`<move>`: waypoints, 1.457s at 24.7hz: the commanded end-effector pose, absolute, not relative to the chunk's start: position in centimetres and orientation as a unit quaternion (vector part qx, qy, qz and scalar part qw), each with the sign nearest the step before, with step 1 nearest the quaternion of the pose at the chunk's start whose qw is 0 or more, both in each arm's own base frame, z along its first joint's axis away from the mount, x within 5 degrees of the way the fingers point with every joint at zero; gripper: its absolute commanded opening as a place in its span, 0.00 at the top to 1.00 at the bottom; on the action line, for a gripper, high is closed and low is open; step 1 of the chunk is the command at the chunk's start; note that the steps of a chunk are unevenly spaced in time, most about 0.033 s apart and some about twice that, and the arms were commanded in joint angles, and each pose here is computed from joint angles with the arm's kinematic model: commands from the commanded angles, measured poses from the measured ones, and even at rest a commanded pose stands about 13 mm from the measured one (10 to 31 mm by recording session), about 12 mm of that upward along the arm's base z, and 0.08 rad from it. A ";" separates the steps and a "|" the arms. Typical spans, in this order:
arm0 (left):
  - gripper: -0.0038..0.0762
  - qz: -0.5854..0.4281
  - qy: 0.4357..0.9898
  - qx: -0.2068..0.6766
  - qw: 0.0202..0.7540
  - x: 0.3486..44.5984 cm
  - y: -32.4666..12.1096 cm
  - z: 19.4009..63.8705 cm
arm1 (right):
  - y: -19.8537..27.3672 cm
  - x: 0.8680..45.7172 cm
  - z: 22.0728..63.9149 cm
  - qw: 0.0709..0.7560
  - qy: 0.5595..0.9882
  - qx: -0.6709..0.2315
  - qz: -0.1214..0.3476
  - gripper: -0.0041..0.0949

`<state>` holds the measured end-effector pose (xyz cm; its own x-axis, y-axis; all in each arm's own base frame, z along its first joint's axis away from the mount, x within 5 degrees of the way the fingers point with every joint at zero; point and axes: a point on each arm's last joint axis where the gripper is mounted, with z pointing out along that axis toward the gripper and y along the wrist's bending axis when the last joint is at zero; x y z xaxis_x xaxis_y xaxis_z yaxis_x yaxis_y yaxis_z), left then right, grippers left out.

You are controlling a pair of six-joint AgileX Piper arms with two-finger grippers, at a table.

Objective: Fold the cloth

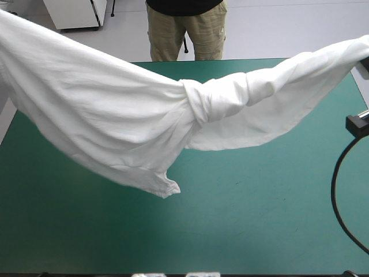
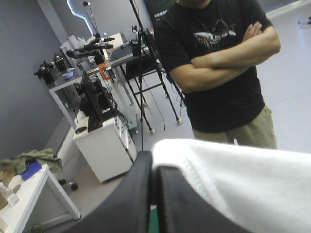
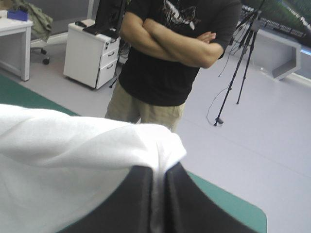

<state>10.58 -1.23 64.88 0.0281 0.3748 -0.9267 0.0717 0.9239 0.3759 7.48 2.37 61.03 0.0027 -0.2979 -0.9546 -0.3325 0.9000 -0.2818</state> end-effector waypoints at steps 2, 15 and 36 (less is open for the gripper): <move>0.96 0.112 0.739 0.183 0.639 14.0 -2.5 62.2 | 3.6 10.4 60.5 0.644 0.731 -0.226 0.007 0.96; 0.96 0.052 0.844 0.154 0.511 33.1 -6.6 41.4 | 9.2 31.3 41.5 0.443 0.870 -0.214 -0.006 0.96; 0.30 0.005 0.881 0.126 0.455 41.3 -7.0 32.9 | 1.7 41.6 33.8 0.446 0.891 -0.083 -0.022 0.30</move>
<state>42.58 -7.21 26.89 -0.6635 0.2331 -0.7109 0.2219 0.9688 0.1106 42.59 2.88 27.81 -0.7133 -0.1995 -0.6718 -0.1771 0.9788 -0.1026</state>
